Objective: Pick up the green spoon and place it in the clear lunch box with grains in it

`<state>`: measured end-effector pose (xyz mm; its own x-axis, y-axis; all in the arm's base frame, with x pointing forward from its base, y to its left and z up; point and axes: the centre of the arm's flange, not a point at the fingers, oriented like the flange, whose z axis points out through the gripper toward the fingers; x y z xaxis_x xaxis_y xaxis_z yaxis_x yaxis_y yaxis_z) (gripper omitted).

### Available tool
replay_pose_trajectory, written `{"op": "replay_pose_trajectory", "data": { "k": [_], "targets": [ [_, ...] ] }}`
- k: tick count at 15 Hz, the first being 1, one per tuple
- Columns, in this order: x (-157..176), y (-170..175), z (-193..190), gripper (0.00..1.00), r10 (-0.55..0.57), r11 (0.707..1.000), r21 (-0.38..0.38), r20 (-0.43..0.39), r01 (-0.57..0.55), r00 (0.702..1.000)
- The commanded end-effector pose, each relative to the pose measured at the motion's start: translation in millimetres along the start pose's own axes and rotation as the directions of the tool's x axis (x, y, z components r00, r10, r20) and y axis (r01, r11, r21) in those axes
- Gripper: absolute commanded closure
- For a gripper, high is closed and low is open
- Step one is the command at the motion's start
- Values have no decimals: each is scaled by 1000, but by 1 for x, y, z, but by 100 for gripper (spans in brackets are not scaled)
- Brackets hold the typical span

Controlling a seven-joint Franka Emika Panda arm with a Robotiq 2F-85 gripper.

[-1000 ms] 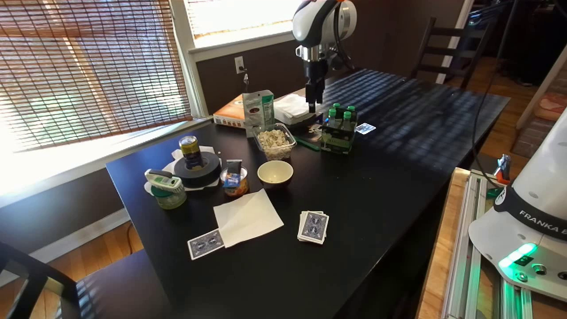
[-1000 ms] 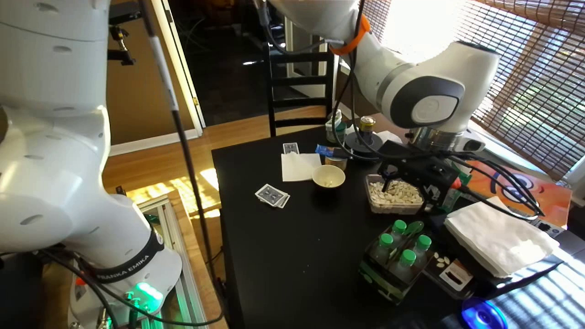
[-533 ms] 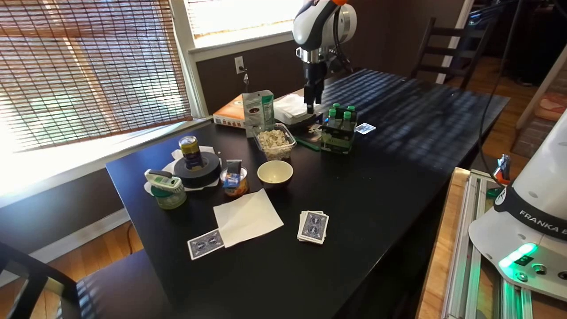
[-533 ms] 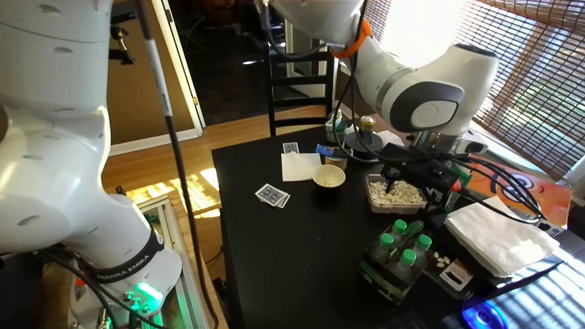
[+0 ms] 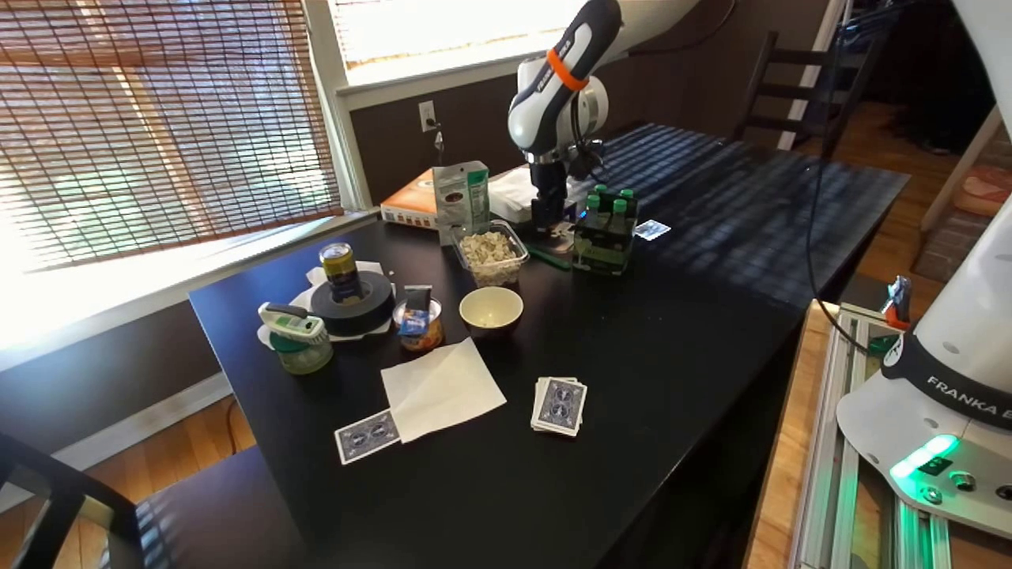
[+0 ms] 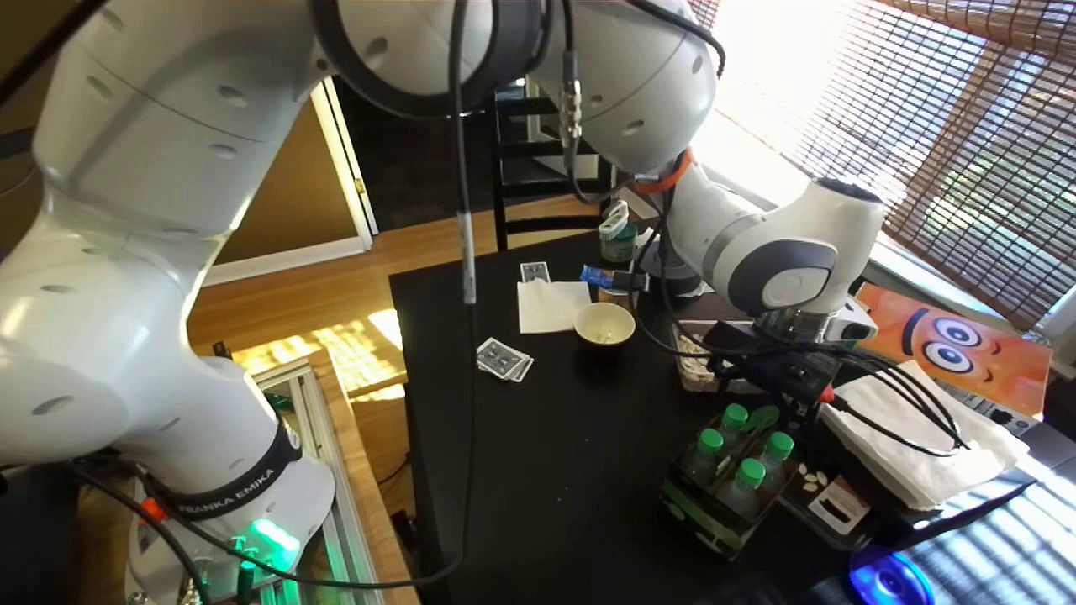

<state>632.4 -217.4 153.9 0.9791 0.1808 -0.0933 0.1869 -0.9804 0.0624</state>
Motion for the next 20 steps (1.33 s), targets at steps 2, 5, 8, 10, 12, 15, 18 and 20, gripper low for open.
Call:
{"op": "replay_pose_trajectory", "data": {
  "k": [2,5,8,10,12,15,18,20],
  "targets": [
    [38,3,32,0,16,1000,-15,32,-16,999],
    [43,-3,52,11,32,999,-4,69,-32,997],
    [47,-6,65,31,66,998,1,99,-67,993],
    [48,-5,69,36,86,996,-2,107,-86,991],
    [50,-5,69,48,103,995,-1,113,-104,988],
    [53,-3,67,72,122,992,0,121,-122,985],
    [53,-3,64,67,136,991,-5,128,-137,982],
    [53,0,67,42,148,989,-14,152,-148,977]
  ]
}}
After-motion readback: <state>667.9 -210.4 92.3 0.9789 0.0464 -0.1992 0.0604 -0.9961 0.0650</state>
